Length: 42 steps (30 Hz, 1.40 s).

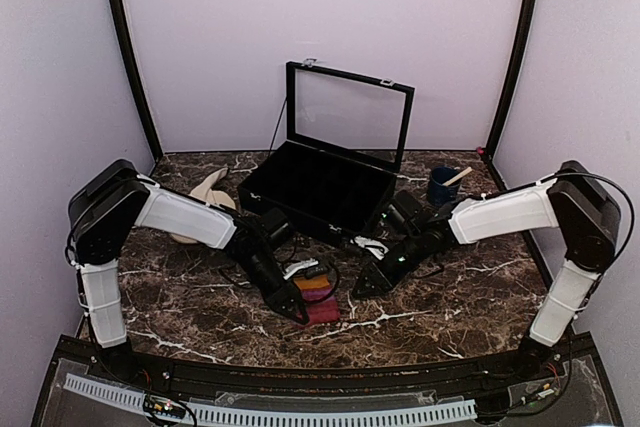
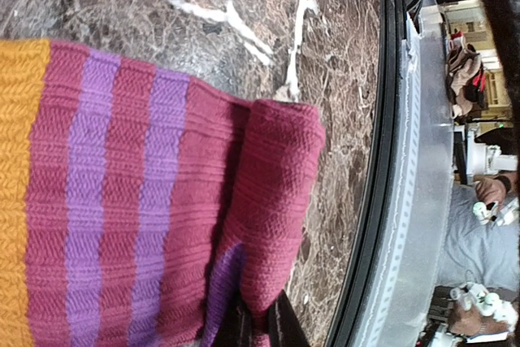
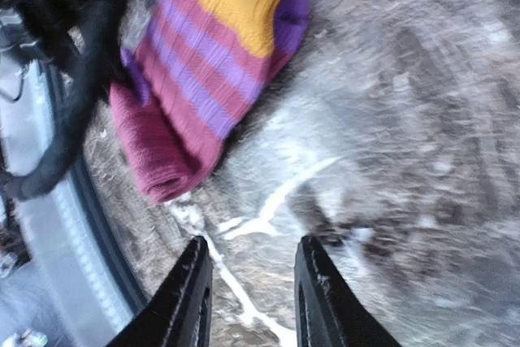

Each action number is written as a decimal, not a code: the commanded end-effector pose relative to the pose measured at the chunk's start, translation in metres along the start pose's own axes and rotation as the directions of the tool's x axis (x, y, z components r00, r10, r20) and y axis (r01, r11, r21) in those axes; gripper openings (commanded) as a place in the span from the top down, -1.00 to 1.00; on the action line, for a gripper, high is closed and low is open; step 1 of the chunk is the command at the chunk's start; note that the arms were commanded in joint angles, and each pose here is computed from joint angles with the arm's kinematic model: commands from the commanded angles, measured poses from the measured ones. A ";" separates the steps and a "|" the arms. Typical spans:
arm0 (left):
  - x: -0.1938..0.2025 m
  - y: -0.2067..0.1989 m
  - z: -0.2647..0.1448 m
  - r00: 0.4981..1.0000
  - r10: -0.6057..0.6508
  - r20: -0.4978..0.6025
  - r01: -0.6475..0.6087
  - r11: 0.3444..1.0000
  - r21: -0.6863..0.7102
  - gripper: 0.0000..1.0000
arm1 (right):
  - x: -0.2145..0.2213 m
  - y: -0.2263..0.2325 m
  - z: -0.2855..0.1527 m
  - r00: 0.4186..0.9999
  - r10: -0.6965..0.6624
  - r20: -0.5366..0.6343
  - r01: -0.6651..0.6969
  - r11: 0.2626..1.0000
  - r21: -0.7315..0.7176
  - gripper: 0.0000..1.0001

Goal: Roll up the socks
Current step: Roll the sock at the center of the board.

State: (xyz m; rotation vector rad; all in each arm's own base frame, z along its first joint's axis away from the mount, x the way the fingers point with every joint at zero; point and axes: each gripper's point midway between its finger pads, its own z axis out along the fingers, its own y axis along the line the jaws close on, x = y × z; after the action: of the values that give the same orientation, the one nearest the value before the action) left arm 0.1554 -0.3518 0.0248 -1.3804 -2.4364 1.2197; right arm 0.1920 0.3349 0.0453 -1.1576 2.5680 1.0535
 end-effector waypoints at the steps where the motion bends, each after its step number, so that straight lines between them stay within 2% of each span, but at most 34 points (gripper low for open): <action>1: 0.025 0.012 0.007 0.988 -0.129 -0.087 0.129 0.992 -0.001 1.00 | -0.018 -0.012 -0.015 0.986 -0.134 0.096 0.114 0.977 0.182 0.35; 8: 0.022 0.013 0.005 0.982 -0.168 -0.090 0.172 0.984 0.044 1.00 | -0.024 0.006 -0.014 0.939 -0.331 0.093 0.283 0.897 0.341 0.35; 18: 0.026 0.016 0.001 0.971 -0.215 -0.105 0.224 0.970 0.092 1.00 | -0.022 0.064 0.002 0.820 -0.571 0.049 0.503 0.758 0.414 0.35; 27: 0.030 0.015 -0.002 0.966 -0.233 -0.113 0.246 0.961 0.129 1.00 | -0.007 0.090 0.035 0.747 -0.664 -0.035 0.617 0.671 0.411 0.35; 34: 0.035 0.018 -0.002 0.961 -0.245 -0.128 0.263 0.953 0.150 1.00 | -0.014 0.097 0.050 0.697 -0.713 -0.079 0.666 0.603 0.440 0.33; 42: 0.037 0.021 -0.007 0.959 -0.255 -0.126 0.274 0.947 0.169 1.00 | -0.020 0.089 0.060 0.660 -0.738 -0.140 0.703 0.543 0.459 0.17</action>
State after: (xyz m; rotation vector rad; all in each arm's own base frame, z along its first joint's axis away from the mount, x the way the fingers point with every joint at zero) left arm 0.1549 -0.3326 0.0243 -1.0433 -2.2575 1.3646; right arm 0.1285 0.4138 0.0521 -1.7193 1.8271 0.2558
